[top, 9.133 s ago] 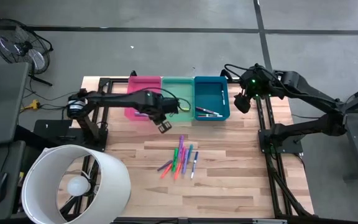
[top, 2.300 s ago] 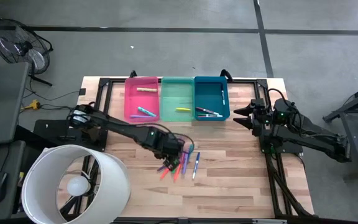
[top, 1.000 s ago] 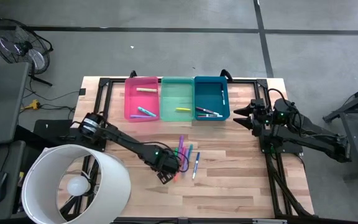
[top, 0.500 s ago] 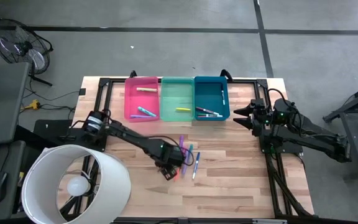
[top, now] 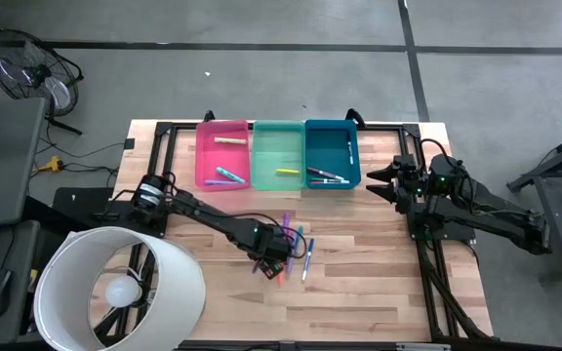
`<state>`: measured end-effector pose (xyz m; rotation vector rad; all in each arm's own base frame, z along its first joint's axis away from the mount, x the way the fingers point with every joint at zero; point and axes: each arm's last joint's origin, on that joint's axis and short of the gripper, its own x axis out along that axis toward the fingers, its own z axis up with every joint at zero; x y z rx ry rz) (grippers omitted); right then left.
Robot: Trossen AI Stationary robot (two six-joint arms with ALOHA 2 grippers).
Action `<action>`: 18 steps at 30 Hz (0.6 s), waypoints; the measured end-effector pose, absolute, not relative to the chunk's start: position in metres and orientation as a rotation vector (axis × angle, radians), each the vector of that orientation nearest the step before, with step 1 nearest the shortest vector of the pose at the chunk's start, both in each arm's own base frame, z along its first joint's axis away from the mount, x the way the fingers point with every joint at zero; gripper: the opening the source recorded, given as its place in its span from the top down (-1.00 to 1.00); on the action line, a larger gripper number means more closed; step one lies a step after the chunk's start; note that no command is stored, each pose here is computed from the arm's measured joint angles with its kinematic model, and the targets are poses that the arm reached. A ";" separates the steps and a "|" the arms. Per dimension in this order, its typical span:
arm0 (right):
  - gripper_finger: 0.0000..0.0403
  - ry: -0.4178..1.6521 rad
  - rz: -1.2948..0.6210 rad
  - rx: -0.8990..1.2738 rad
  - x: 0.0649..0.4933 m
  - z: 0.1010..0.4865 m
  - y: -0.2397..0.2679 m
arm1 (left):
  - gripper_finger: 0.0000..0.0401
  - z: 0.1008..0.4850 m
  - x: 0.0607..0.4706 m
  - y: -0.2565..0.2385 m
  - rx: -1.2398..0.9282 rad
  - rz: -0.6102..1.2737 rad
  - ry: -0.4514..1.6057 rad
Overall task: Pick & Place Markers
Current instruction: Put the purple pen into the green bin
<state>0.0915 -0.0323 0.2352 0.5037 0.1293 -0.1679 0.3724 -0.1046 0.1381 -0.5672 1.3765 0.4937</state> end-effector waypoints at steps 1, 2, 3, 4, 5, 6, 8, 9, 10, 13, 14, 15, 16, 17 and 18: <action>-0.24 0.129 -0.167 0.504 0.091 0.235 -0.032 | -0.20 0.138 0.372 -0.105 -0.578 0.499 1.382; -0.24 0.129 -0.168 0.504 0.091 0.235 -0.032 | -0.20 0.138 0.371 -0.107 -0.583 0.505 1.387; -0.24 0.129 -0.168 0.504 0.091 0.235 -0.032 | -0.20 0.137 0.370 -0.108 -0.585 0.513 1.390; -0.24 0.129 -0.168 0.504 0.091 0.235 -0.032 | -0.20 0.137 0.369 -0.108 -0.585 0.522 1.393; -0.24 0.129 -0.167 0.504 0.091 0.235 -0.032 | -0.20 0.137 0.369 -0.109 -0.588 0.530 1.395; -0.24 0.129 -0.168 0.504 0.091 0.235 -0.032 | -0.19 0.137 0.368 -0.110 -0.594 0.530 1.404; -0.24 0.129 -0.168 0.504 0.091 0.235 -0.032 | -0.16 0.137 0.366 -0.113 -0.613 0.530 1.421; -0.24 0.129 -0.168 0.504 0.091 0.235 -0.032 | -0.13 0.137 0.366 -0.113 -0.622 0.536 1.424; -0.24 0.129 -0.167 0.504 0.091 0.235 -0.032 | -0.09 0.137 0.365 -0.114 -0.623 0.537 1.428; -0.24 0.129 -0.167 0.504 0.091 0.235 -0.032 | 0.06 0.136 0.364 -0.116 -0.634 0.544 1.435; -0.24 0.129 -0.167 0.504 0.091 0.235 -0.032 | 0.12 0.136 0.363 -0.117 -0.640 0.543 1.442; -0.24 0.129 -0.168 0.504 0.091 0.235 -0.032 | 0.17 0.136 0.363 -0.117 -0.643 0.545 1.443; -0.24 0.129 -0.168 0.504 0.091 0.235 -0.032 | 0.22 0.136 0.363 -0.117 -0.644 0.547 1.445; -0.24 0.129 -0.168 0.504 0.091 0.235 -0.032 | 0.26 0.136 0.362 -0.118 -0.646 0.543 1.450; -0.24 0.129 -0.167 0.504 0.091 0.235 -0.032 | 0.30 0.136 0.362 -0.119 -0.651 0.537 1.457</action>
